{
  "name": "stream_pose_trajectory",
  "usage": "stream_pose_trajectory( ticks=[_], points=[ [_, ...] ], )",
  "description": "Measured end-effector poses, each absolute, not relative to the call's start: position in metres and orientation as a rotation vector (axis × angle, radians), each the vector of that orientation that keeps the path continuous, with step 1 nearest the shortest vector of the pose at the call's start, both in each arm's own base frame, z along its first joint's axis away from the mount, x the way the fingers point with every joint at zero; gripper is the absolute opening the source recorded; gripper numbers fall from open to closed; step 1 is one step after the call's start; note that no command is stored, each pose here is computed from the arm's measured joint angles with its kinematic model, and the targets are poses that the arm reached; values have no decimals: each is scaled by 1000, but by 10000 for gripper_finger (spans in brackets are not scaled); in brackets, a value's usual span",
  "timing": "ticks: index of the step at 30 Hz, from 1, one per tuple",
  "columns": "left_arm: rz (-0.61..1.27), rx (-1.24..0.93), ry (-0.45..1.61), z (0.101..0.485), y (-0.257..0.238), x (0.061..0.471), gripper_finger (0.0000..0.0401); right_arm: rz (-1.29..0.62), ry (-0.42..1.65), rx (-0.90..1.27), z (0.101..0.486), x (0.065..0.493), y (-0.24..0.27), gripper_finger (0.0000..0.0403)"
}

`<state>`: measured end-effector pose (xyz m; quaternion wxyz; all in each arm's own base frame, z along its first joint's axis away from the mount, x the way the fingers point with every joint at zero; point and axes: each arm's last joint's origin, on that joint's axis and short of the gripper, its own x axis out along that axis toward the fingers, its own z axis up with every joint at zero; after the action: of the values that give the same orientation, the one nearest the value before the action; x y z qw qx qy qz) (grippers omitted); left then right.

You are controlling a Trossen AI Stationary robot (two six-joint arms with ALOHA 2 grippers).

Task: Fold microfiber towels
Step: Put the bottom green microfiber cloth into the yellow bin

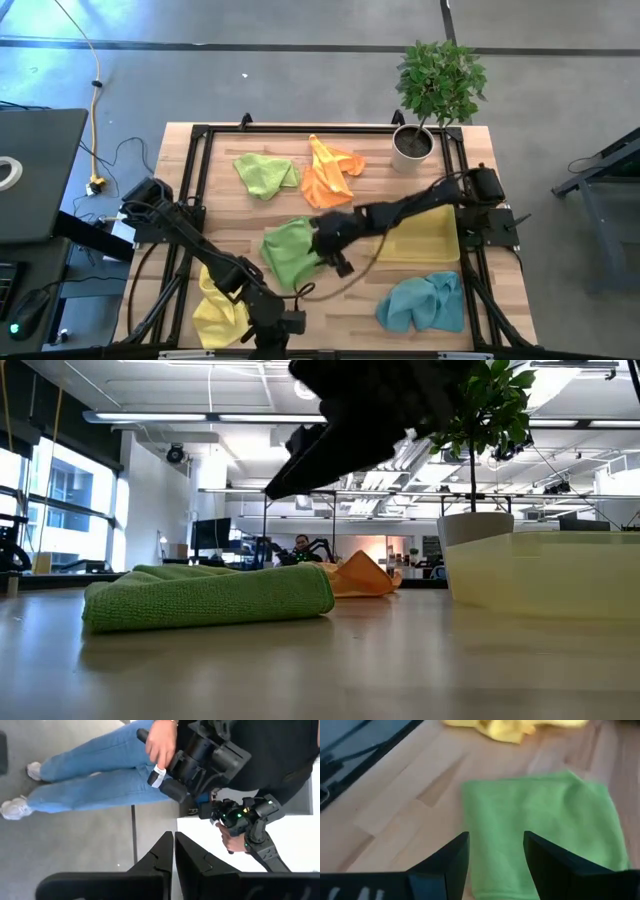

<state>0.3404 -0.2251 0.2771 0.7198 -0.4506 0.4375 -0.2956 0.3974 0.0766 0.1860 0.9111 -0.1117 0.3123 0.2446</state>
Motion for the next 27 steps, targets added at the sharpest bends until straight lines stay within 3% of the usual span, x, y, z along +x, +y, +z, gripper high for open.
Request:
stream_pose_trajectory(
  ticks=[7,27],
  points=[
    [-634,-1046,993,277,-230,337,8,522,438,-416,166,386,116,181],
    [-517,-1099,920,278,-228,341,8,435,591,-396,97,425,126,181]
  ],
)
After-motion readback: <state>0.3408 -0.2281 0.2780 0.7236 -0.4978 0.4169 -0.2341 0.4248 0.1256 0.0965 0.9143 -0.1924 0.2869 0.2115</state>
